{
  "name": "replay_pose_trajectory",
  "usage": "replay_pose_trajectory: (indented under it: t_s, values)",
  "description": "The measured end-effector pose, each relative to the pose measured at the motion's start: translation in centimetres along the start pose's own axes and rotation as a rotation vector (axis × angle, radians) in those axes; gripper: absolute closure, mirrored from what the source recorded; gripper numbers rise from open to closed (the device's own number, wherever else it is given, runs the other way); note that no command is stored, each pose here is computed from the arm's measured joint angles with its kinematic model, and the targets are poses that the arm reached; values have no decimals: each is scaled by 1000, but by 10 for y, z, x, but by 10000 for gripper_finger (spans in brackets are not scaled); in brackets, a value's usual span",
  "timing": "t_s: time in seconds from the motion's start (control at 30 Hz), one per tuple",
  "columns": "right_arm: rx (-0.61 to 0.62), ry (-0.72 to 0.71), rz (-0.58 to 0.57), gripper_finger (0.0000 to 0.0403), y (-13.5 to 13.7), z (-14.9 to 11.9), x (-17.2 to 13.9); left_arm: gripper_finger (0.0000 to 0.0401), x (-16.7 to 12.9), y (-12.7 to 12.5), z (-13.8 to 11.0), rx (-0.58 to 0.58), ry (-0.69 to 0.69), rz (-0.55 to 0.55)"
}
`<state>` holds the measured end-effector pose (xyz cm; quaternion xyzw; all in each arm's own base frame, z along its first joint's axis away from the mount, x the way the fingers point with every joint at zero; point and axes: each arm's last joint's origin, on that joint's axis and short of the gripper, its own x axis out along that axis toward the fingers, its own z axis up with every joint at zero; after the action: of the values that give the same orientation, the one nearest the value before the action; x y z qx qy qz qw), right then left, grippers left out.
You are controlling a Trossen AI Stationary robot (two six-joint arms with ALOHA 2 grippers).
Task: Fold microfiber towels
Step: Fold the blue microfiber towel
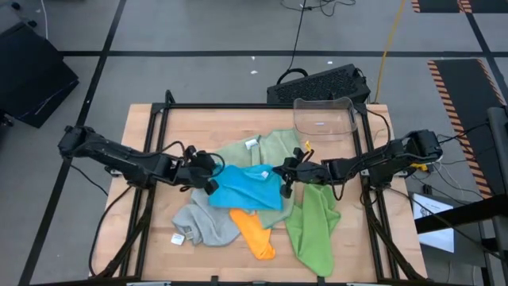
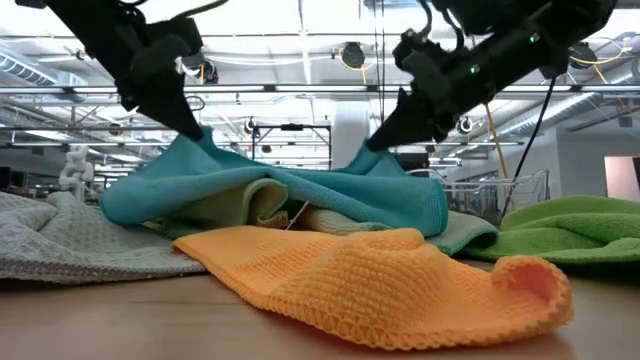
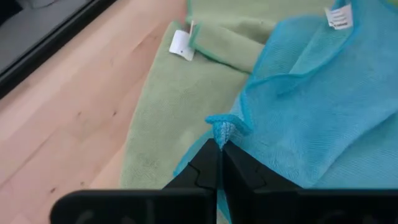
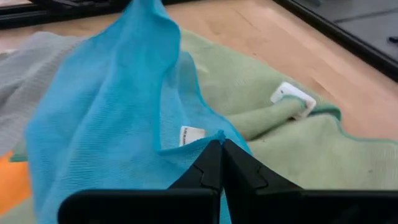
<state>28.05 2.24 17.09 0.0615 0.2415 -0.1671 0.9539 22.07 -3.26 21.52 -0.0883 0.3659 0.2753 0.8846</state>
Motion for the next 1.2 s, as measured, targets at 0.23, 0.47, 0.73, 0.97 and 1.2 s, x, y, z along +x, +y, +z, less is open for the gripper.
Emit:
replay_pose_trajectory:
  t_s: [0.23, 0.47, 0.73, 0.97, 1.2]
  values:
    - [40, 10, -11, 369, -2, -3, 2, 395, 16, 0, -2, 20, 48, 31]
    - [47, -4, -90, 293, -5, -3, 3, 318, 20, 5, 2, -25, 46, 54]
    - [52, 19, -102, 247, -9, 0, -6, 244, 8, 11, 9, -68, 16, -11]
    - [35, -11, -98, 239, -4, 7, -22, 238, -17, -6, 2, -10, -14, -158]
    - [-90, 24, 82, 239, 32, -9, -28, 237, -38, -47, -25, 151, -45, -300]
